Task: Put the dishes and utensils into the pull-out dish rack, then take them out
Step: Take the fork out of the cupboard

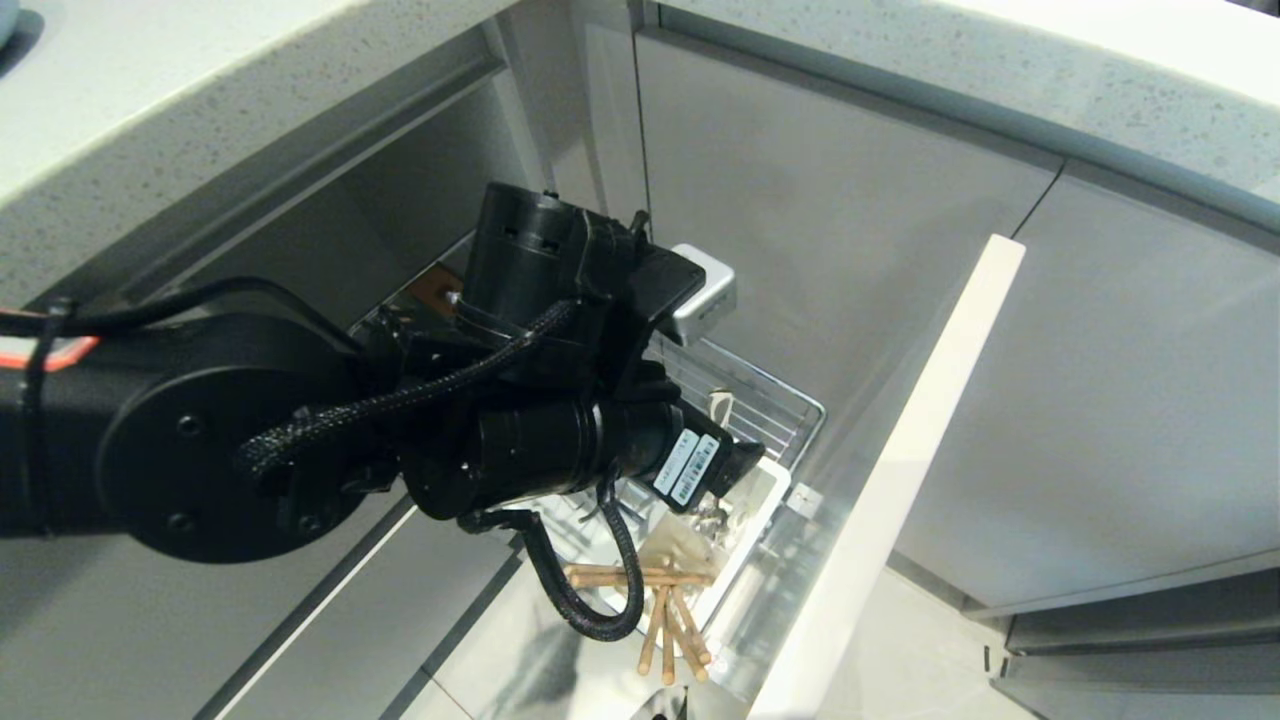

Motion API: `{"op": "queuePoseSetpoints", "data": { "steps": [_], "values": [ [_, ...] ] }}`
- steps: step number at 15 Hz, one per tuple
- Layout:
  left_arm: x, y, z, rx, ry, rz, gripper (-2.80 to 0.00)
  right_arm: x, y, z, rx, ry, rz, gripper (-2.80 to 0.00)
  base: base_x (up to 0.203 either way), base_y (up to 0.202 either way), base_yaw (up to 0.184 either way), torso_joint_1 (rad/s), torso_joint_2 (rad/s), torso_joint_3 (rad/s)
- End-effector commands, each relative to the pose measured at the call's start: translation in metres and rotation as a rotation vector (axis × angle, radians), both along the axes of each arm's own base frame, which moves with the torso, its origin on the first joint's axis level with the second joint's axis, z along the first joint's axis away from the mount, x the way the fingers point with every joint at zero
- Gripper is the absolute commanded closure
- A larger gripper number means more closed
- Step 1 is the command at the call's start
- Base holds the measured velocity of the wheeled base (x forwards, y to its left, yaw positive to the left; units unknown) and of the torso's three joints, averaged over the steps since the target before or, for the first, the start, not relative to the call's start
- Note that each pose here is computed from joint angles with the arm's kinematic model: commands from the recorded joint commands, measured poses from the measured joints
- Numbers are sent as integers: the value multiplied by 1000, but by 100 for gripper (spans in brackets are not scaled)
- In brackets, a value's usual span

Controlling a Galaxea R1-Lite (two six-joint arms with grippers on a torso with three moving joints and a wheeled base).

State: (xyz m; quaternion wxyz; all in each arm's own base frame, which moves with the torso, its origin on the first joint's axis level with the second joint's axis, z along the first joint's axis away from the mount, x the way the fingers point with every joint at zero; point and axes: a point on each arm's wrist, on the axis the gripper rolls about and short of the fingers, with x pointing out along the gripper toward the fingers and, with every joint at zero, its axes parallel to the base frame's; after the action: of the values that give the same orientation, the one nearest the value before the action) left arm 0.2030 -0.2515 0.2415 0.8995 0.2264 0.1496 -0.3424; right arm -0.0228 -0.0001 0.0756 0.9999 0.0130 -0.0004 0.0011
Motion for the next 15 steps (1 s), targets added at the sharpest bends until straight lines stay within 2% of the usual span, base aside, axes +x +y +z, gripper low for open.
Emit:
{"op": "queuePoseSetpoints", "data": {
  "steps": [1, 6, 9, 15],
  "values": [
    [8, 5, -9, 51, -28, 4, -280, 0, 0, 0, 0, 1, 0, 0, 0, 0, 0, 0, 0, 0],
    [12, 4, -14, 58, -42, -6, -280, 0, 0, 0, 0, 1, 1, 0, 0, 0, 0, 0, 0, 0],
    [22, -9, -24, -2, -81, -35, -280, 0, 0, 0, 0, 1, 0, 0, 0, 0, 0, 0, 0, 0],
    [29, -19, -37, 6, -74, -39, -280, 0, 0, 0, 0, 0, 0, 0, 0, 0, 0, 0, 0, 0]
  ]
}}
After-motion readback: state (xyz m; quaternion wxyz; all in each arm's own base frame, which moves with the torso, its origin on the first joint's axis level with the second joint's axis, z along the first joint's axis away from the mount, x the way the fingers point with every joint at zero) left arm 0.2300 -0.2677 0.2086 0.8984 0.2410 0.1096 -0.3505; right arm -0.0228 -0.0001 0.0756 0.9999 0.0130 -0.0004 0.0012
